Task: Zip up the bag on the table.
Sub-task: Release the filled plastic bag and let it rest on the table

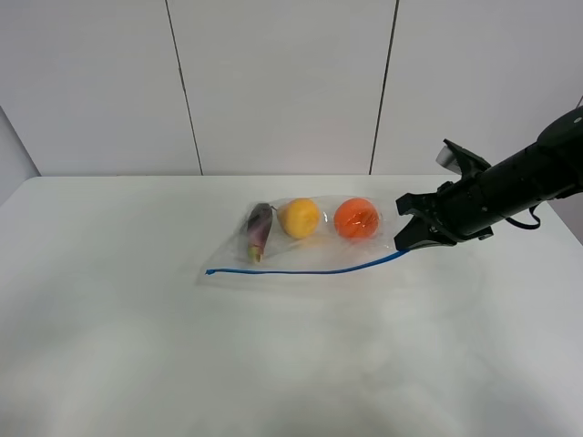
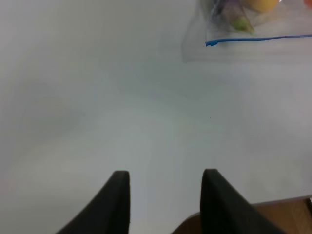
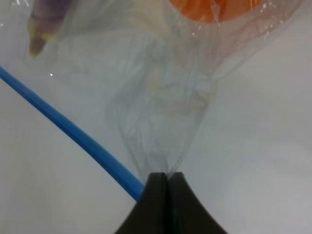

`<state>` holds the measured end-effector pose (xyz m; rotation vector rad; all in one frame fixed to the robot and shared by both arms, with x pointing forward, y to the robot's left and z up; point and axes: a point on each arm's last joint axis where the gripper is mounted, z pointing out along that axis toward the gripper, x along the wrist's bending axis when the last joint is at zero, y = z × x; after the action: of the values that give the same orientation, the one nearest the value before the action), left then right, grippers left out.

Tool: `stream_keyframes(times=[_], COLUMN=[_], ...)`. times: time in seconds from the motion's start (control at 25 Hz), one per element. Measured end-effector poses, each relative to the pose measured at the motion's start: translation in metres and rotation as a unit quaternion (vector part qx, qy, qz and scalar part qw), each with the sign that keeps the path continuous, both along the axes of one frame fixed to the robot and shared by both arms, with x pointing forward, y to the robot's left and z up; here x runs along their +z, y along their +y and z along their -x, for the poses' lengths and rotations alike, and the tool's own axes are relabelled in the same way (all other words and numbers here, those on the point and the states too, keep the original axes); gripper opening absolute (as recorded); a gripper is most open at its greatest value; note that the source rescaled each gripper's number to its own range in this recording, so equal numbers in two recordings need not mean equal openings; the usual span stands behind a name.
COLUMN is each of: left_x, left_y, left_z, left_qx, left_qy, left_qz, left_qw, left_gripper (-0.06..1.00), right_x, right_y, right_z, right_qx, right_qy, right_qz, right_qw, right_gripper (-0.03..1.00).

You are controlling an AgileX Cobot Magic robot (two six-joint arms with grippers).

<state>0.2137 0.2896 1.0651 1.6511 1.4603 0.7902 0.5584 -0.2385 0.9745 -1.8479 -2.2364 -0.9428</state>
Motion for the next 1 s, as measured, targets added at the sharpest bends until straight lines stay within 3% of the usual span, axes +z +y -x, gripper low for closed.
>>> stream_keyframes(times=[1.0], left_x=[-0.0049], left_y=[-0.0003], left_z=[-0.0061], left_qx=[0.001], left_qy=[-0.006], left_qz=[0.004], left_qw=[1.0], left_gripper=[0.66], right_x=[-0.0001], right_y=[-0.0001], right_z=[0.0002], right_qx=[0.001], right_qy=[0.0], right_qz=[0.001], right_qw=[1.0], right_gripper=[0.0])
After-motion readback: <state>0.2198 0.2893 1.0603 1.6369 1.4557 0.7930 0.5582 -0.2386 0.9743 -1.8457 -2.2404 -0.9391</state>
